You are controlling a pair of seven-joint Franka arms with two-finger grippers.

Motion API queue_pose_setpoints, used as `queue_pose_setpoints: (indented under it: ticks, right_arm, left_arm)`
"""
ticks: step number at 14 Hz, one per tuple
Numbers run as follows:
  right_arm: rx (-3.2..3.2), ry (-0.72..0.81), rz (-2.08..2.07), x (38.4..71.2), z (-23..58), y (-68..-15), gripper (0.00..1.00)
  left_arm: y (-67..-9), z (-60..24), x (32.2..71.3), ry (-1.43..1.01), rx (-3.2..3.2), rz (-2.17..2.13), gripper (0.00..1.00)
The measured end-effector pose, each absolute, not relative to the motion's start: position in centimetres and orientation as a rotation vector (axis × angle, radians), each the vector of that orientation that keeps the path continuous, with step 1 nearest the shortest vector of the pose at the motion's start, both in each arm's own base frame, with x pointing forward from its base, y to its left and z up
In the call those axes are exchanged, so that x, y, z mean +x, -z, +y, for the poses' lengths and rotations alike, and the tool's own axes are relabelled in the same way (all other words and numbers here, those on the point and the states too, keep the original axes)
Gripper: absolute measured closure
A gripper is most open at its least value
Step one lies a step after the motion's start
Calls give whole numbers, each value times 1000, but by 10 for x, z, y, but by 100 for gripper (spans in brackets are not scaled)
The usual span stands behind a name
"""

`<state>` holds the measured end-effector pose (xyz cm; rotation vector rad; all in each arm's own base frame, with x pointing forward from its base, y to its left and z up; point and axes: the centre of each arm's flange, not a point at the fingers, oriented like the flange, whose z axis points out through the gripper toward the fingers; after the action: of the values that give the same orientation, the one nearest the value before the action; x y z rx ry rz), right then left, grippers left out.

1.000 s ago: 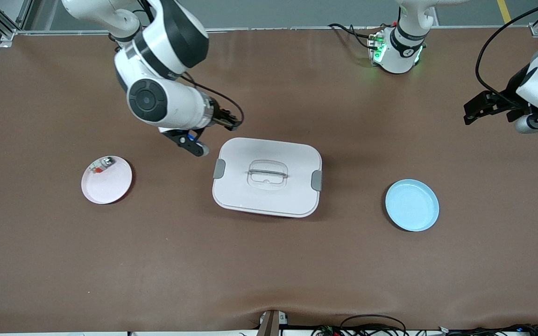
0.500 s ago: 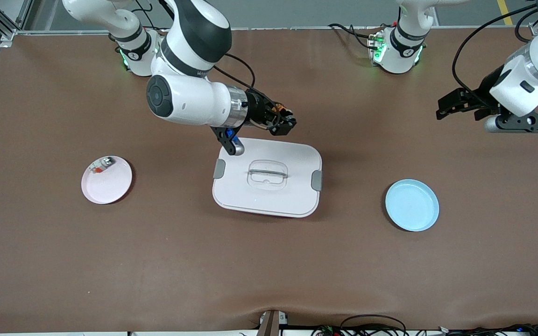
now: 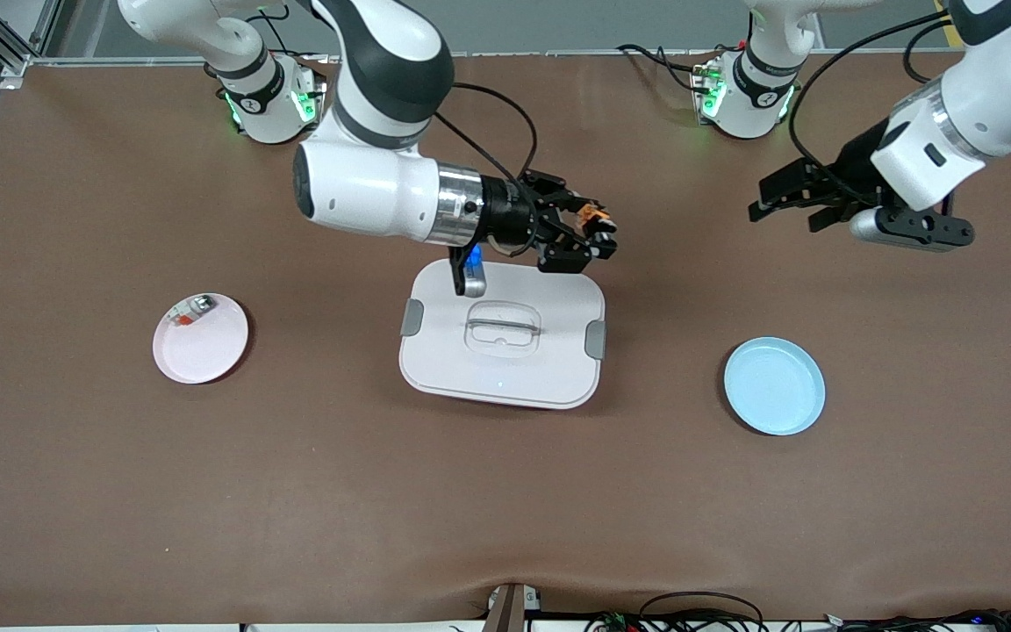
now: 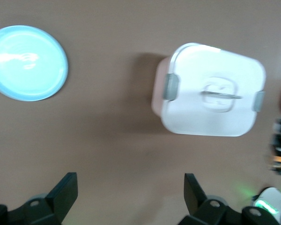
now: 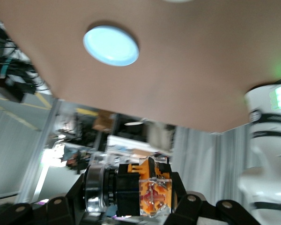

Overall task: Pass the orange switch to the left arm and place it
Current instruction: 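Hold the switch with the right gripper while the left gripper reaches it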

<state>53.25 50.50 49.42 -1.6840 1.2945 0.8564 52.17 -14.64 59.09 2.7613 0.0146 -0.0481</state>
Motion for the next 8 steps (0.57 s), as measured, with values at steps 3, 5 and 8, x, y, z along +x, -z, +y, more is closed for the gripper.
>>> queue_pose_setpoints:
  ticks: [3, 5, 8]
  right_arm:
    - [-1629, -824, 1329, 520, 525, -487, 28]
    - [-1628, -829, 1342, 517, 530, -482, 28]
    - [-1624, -827, 1345, 519, 529, -482, 28]
  left_arm:
    - [-587, -178, 517, -26, 2703, -22, 5]
    - [-580, -199, 514, -57, 2674, -52, 14]
    - [-570, -220, 510, -94, 2631, -71, 20]
